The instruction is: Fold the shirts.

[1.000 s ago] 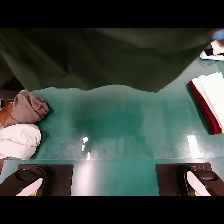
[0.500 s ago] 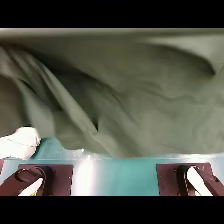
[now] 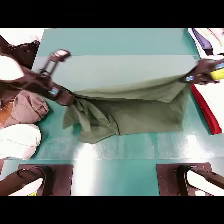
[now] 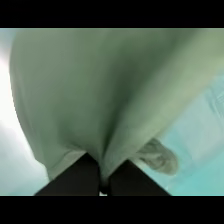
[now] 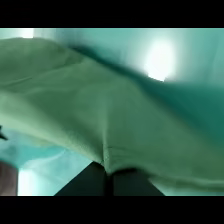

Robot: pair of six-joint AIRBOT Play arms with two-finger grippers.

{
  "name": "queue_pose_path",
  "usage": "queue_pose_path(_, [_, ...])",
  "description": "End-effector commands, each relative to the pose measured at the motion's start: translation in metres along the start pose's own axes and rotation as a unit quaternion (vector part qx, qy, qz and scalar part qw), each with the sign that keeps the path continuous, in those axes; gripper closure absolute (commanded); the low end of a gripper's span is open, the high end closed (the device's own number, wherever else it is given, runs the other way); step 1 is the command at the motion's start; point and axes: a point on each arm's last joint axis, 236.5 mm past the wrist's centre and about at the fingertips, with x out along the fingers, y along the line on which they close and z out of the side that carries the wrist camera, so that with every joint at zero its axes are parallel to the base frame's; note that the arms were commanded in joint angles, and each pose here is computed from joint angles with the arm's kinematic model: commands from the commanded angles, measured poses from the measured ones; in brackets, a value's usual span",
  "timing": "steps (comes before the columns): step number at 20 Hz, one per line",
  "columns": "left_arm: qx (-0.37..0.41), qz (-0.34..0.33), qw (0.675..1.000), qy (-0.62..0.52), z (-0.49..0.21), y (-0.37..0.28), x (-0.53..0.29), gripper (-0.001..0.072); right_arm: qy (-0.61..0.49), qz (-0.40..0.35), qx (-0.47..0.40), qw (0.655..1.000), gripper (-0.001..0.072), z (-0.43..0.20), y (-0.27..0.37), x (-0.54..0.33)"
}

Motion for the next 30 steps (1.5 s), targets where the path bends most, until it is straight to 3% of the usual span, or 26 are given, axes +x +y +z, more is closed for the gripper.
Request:
queue_pose_path(1, [-0.048,0.029,0.998,-0.017,0.021,0.050,0.067,0.0682,-0.014,-0.016,0.031,0.999,0.0691,0.031,-0.039,0.080])
queue_pose_path(3, [-0.101,0.046,0.992,-0.053,0.039,0.079,0.069,0.0682,-0.034,-0.020,0.037,0.999,0.0691,0.051,-0.048,0.091])
queue_pose_path(4, [-0.112,0.056,0.989,-0.078,0.050,0.092,0.060,0.0576,-0.048,-0.020,0.036,0.998,0.0691,0.062,-0.049,0.091])
queue_pose_path(5, [-0.123,0.063,0.986,-0.095,0.060,0.102,0.047,0.0279,-0.068,-0.020,0.033,0.997,0.0689,0.076,-0.048,0.087])
queue_pose_path(6, [-0.138,0.068,0.982,-0.109,0.068,0.111,0.033,0.0112,-0.084,-0.020,0.027,0.996,0.0659,0.089,-0.046,0.082])
queue_pose_path(8, [-0.146,0.072,0.980,-0.112,0.074,0.121,0.003,0.0114,-0.110,-0.019,0.018,0.994,0.0139,0.109,-0.042,0.063])
queue_pose_path(9, [-0.150,0.069,0.981,-0.099,0.070,0.121,-0.008,0.0114,-0.121,-0.019,0.012,0.992,0.0114,0.116,-0.039,0.050])
queue_pose_path(13, [-0.163,0.027,0.986,0.014,0.015,0.099,0.005,0.0115,-0.143,-0.024,0.002,0.989,0.0115,0.119,-0.035,0.007])
queue_pose_path(17, [-0.213,-0.064,0.973,0.057,-0.028,0.057,0.046,0.0122,-0.136,-0.032,-0.006,0.990,0.0115,0.105,-0.037,-0.012])
queue_pose_path(18, [-0.208,-0.062,0.974,0.061,-0.039,0.049,0.054,0.0209,-0.135,-0.033,-0.006,0.990,0.0115,0.103,-0.037,-0.014])
queue_pose_path(24, [-0.175,-0.064,0.978,0.098,-0.100,-0.005,0.088,0.0206,-0.124,-0.032,-0.005,0.992,0.0115,0.098,-0.037,-0.014])
queue_pose_path(30, [-0.227,-0.009,0.973,0.039,-0.091,0.029,0.123,0.0206,-0.092,-0.031,-0.008,0.995,0.0115,0.083,-0.037,-0.010])
